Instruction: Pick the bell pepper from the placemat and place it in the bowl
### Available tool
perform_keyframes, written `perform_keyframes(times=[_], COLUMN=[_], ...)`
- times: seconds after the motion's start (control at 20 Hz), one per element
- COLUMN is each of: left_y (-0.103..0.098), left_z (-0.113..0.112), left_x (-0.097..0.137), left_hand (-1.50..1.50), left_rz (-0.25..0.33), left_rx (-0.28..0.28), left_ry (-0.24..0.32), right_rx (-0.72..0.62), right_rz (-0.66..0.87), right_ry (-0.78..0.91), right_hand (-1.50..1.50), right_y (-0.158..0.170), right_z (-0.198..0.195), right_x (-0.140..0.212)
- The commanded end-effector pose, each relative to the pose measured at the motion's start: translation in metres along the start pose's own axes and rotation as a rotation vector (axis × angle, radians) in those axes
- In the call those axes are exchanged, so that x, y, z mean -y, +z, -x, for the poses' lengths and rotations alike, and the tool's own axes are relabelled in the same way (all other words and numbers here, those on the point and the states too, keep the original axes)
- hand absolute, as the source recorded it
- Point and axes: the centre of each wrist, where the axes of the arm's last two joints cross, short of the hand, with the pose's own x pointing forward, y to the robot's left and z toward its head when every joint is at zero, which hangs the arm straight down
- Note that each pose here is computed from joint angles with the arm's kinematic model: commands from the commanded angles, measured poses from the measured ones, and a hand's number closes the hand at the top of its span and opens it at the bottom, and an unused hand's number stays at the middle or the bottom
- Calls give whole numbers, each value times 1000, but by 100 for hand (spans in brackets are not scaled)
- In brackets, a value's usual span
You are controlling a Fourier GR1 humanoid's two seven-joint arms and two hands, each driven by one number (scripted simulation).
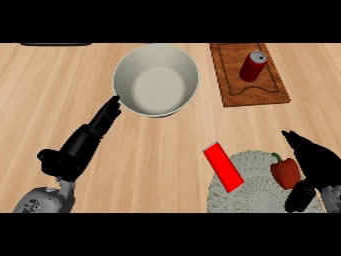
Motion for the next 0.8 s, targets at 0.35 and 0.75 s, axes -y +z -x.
perform_keyframes(times=[0.35, 0.75], left_y=[18, 7], left_z=[26, 4], left_x=[15, -9], left_hand=[0, 0], left_rz=[10, -3], left_rx=[1, -9], left_ry=[-5, -13], right_rx=[-46, -19], right_rz=[-43, -36], right_ry=[-12, -53], right_hand=[-150, -150], right_y=[-28, -38], right_z=[22, 14], right_x=[-22, -23])
